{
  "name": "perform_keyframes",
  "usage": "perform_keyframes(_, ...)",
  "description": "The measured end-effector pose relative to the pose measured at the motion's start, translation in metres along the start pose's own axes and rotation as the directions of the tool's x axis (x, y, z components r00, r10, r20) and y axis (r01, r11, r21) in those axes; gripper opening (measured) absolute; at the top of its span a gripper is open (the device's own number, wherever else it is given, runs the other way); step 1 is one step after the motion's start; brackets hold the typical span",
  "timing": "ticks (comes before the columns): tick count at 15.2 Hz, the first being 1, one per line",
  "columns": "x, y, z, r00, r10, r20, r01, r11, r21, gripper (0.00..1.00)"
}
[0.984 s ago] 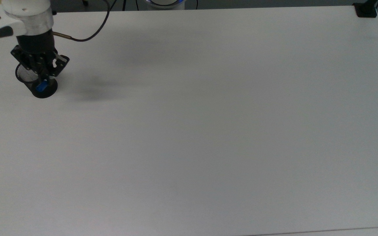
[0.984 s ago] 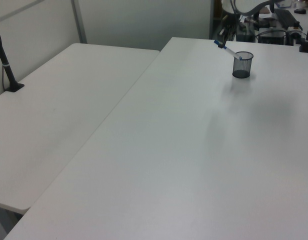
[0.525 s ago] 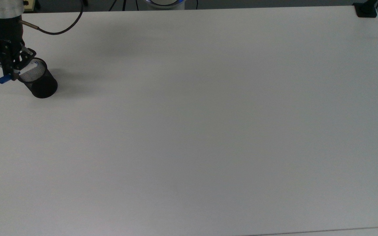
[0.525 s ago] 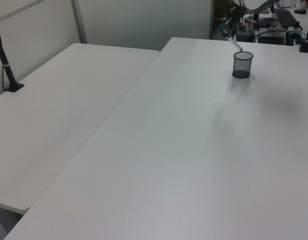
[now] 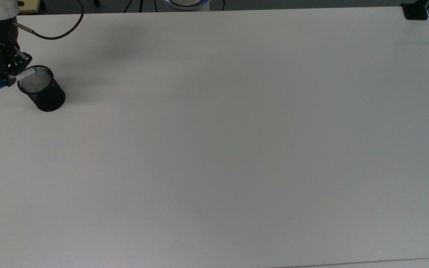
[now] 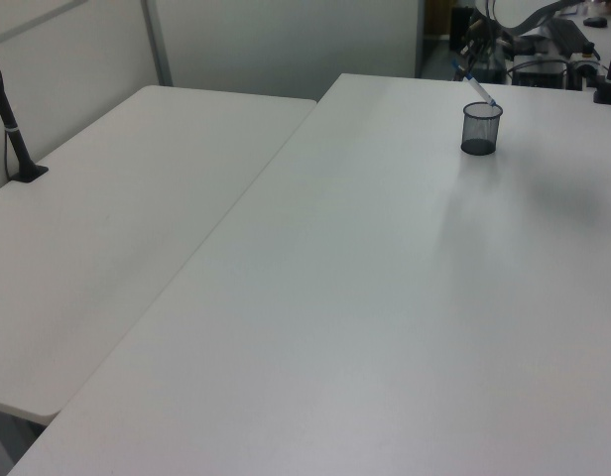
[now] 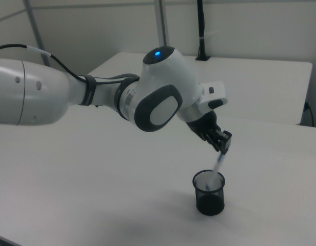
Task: Insert the marker
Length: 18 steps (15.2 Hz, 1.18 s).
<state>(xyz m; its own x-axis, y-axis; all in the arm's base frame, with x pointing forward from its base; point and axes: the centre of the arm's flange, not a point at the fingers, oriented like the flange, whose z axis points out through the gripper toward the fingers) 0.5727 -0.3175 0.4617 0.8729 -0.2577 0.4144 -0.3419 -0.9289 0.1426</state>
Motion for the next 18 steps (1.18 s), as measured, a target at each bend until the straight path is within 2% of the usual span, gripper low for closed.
perform_keyframes(7, -0.007, -0.003, 0.008, 1.0, -0.002, 0.02, 0.002, 1.0, 0.005, 0.33)
perform_keyframes(9, -0.004, -0.011, 0.005, 1.0, -0.014, 0.012, 0.014, 1.0, 0.011, 0.52)
perform_keyframes(11, 0.004, -0.048, -0.001, 0.998, -0.063, -0.004, 0.063, 0.997, 0.039, 0.72)
perform_keyframes(14, 0.01, -0.137, -0.024, 0.989, -0.146, 0.005, 0.144, 0.985, 0.1, 0.99)
perform_keyframes(18, -0.003, -0.238, -0.097, 0.959, -0.258, 0.119, 0.237, 0.958, 0.164, 1.0)
